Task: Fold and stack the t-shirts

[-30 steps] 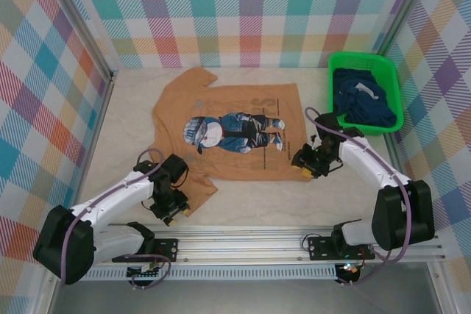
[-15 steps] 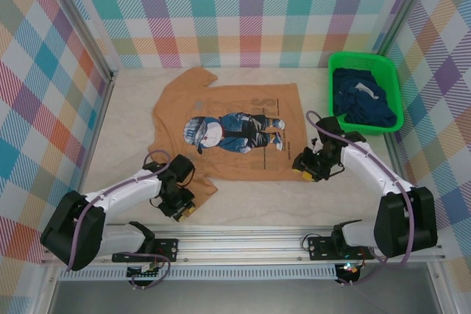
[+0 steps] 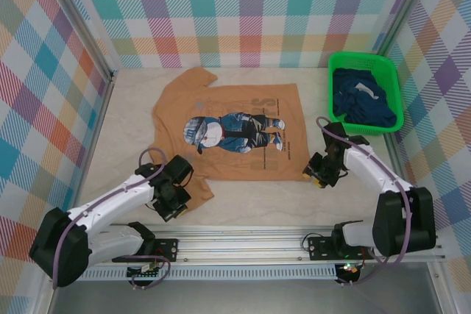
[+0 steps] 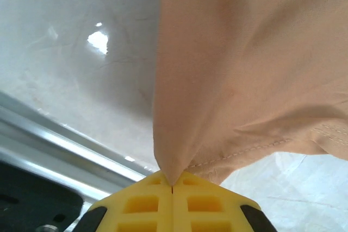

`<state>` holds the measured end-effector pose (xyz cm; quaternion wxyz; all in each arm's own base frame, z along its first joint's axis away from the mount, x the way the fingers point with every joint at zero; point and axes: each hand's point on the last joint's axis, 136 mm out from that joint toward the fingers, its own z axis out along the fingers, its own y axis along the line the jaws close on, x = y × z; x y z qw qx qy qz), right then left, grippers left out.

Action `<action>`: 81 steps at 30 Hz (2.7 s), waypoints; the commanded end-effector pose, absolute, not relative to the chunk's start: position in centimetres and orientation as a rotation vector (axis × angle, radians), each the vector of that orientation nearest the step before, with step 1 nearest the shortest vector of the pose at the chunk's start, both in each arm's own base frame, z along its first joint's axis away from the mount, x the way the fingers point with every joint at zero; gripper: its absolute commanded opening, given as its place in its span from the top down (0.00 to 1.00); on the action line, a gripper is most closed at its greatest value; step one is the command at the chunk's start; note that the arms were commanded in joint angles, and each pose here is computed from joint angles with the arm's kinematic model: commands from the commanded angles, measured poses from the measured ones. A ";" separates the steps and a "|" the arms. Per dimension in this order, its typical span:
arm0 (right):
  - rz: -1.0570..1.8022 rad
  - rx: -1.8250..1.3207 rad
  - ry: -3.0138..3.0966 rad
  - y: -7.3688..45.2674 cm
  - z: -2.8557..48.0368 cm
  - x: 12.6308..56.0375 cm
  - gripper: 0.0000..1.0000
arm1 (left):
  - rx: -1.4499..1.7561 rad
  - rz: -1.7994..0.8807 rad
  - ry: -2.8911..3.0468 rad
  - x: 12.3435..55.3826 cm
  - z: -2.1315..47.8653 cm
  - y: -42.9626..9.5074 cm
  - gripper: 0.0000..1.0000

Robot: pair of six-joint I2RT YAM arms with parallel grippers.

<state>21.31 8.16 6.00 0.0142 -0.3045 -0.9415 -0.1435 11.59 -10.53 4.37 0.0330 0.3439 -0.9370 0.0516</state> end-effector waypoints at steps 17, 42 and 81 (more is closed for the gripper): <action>-0.366 -1.070 -2.857 7.7 1.9 24.1 0.71 | 0.995 0.067 -2.867 9.6 5.2 -9.2 1.00; -0.294 -0.797 -2.817 7.4 4.2 17.4 1.00 | 0.917 0.202 -2.864 7.1 7.8 -10.3 1.00; -0.350 -0.907 -2.982 6.9 7.4 33.3 1.00 | 0.982 0.218 -3.353 40.4 18.0 -6.6 1.00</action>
